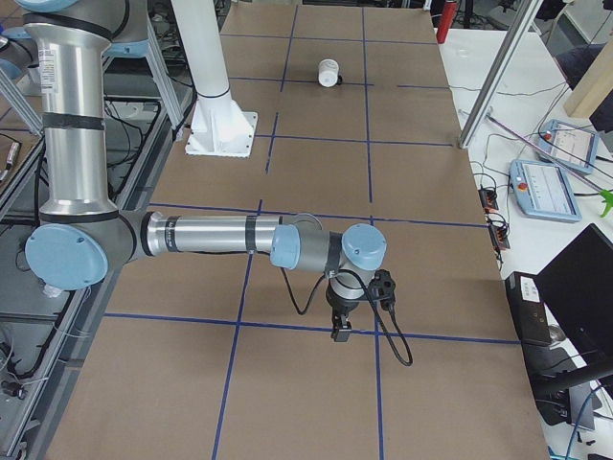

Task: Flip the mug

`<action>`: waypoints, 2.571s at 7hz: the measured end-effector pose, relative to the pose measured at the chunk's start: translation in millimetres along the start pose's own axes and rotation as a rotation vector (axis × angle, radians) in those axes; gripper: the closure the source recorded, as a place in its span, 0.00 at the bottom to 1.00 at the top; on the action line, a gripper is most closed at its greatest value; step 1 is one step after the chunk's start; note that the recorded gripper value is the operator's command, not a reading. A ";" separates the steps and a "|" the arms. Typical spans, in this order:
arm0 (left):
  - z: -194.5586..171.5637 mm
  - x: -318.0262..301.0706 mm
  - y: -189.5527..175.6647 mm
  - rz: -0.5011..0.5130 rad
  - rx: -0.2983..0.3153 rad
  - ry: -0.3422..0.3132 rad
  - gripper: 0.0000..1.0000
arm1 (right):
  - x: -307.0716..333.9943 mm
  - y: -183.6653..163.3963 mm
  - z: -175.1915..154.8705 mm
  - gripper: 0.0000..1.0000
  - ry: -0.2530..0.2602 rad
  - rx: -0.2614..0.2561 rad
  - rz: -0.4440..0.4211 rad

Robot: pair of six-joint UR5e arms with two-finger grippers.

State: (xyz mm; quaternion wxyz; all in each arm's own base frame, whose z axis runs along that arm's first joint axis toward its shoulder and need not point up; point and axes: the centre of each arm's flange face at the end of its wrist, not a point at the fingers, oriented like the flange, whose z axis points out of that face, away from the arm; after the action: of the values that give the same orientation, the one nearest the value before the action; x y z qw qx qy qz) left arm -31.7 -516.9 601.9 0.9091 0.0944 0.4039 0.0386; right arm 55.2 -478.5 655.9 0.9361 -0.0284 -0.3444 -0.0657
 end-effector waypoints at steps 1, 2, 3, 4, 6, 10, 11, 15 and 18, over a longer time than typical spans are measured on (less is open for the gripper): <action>0.9 3.1 2.5 -0.001 -0.004 0.042 0.00 | 0.0 0.0 0.0 0.00 0.000 0.000 0.000; 3.1 2.4 13.5 0.008 0.002 0.071 0.00 | 0.1 0.1 0.1 0.00 0.000 -0.001 0.001; 5.4 -1.2 37.0 0.011 0.040 0.087 0.00 | 0.2 0.1 0.2 0.00 0.000 -0.001 0.000; 7.2 -4.7 63.8 -0.024 0.112 0.106 0.00 | 0.1 0.0 0.2 0.00 0.000 0.000 0.000; 17.2 -5.4 108.1 -0.126 0.270 0.196 0.00 | 0.1 0.0 0.1 0.00 0.000 0.000 0.000; 73.3 86.6 130.8 -0.314 0.290 0.454 0.00 | 0.2 0.1 0.2 0.00 0.000 -0.001 0.001; 88.2 114.8 128.4 -0.346 0.274 0.512 0.00 | 0.2 0.1 0.2 0.00 0.000 -0.001 0.001; 143.2 177.2 113.2 -0.394 0.184 0.745 0.00 | 0.1 0.0 0.1 0.00 0.000 0.000 0.000; 172.3 207.7 114.3 -0.345 0.169 0.845 0.00 | 0.1 0.0 0.1 0.00 0.000 0.000 0.000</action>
State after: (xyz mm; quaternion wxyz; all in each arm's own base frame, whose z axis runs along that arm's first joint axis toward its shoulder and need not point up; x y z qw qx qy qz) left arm 236.1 -398.8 587.1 0.6472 0.0757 0.7504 -0.1113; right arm 55.2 -478.4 656.1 0.9361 -0.0287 -0.3444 -0.0656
